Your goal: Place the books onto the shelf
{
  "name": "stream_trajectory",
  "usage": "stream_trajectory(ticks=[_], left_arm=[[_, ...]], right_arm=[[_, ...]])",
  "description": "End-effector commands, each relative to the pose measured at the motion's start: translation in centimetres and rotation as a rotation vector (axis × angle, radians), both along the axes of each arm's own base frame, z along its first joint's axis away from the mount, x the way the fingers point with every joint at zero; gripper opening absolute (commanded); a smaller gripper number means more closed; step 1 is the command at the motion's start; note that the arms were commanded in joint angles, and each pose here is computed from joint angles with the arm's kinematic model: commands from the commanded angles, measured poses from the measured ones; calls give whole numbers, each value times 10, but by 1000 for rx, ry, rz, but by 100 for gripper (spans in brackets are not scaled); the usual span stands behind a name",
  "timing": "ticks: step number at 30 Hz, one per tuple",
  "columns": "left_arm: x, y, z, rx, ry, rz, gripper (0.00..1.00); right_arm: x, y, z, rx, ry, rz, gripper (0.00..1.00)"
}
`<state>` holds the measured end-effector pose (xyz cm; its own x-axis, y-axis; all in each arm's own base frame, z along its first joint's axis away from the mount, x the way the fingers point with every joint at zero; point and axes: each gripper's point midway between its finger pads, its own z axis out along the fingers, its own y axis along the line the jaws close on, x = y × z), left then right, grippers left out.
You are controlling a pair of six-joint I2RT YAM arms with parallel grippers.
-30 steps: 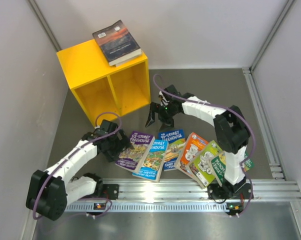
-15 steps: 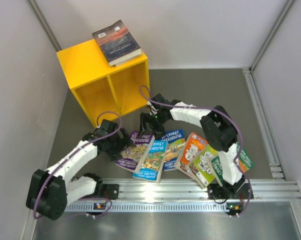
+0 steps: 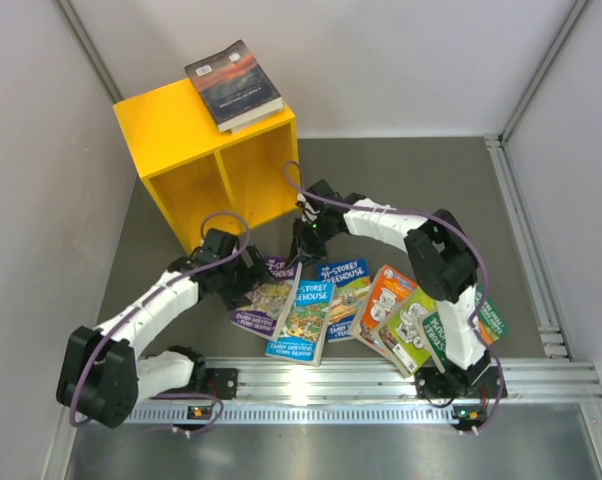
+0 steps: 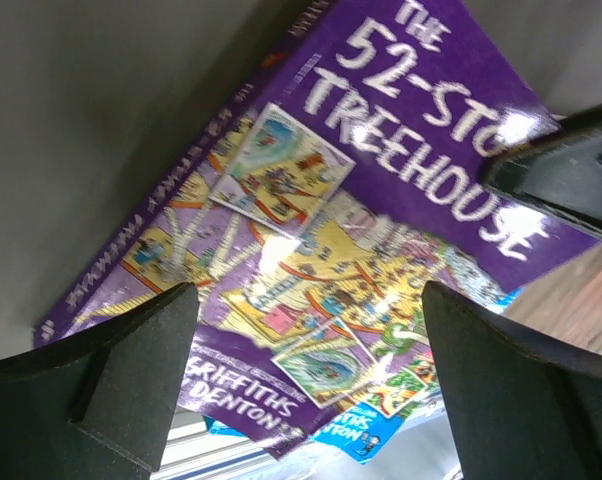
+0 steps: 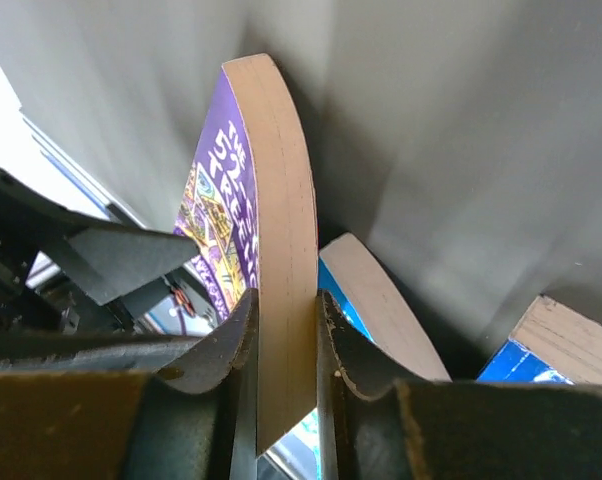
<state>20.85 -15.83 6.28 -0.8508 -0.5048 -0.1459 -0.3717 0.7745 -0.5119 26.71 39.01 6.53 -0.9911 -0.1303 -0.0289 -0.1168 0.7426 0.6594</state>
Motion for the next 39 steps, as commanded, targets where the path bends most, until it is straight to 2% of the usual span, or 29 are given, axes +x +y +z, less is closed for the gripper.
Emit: stream_trajectory(ticks=[1, 4, 7, 11, 15, 18, 20, 21, 22, 23, 24, 25, 29, 30, 32, 34, 37, 39], left_arm=[[34, -16, 53, -73, -204, -40, 99], [50, -15, 90, -53, -316, -62, 99], [60, -12, 121, -51, -358, -86, 99], [70, -23, 164, -115, -469, -181, 99], [78, -21, 207, -108, -612, -216, 99], [80, -29, 240, -177, -724, -268, 99], [79, -35, 251, -220, -748, -299, 99], [80, -41, 255, -250, -753, -326, 98], [75, -51, 265, -320, -765, -376, 97], [72, -58, 270, -363, -768, -407, 94], [72, -64, 270, -418, -738, -416, 87], [63, -74, 283, -499, -764, -487, 84], [41, -99, 296, -618, -755, -620, 79], [37, -106, 296, -628, -749, -657, 79], [25, -120, 285, -640, -678, -710, 73], [20, -127, 281, -616, -672, -744, 65], [19, -125, 271, -564, -652, -725, 59], [18, -121, 267, -532, -643, -717, 50]], right_arm=[[26, 11, 68, 142, -141, -20, 0], [27, 4, 93, 180, -177, -28, 0], [25, -9, 128, 233, -224, -51, 0], [17, -32, 189, 354, -287, -86, 0], [5, -60, 230, 476, -309, -116, 0], [-8, -80, 254, 558, -310, -133, 0], [-14, -89, 274, 620, -355, -140, 0], [-17, -93, 271, 628, -331, -158, 0], [-16, -98, 274, 643, -334, -166, 0], [-18, -102, 282, 668, -360, -169, 0], [-18, -105, 276, 667, -332, -188, 0], [-15, -111, 277, 675, -335, -204, 0], [-12, -117, 287, 744, -350, -217, 0], [-11, -118, 288, 756, -335, -230, 0], [-10, -118, 295, 784, -346, -220, 0], [-8, -119, 301, 797, -348, -222, 0], [-8, -123, 308, 806, -360, -223, 0], [-7, -128, 311, 811, -363, -233, 0]])
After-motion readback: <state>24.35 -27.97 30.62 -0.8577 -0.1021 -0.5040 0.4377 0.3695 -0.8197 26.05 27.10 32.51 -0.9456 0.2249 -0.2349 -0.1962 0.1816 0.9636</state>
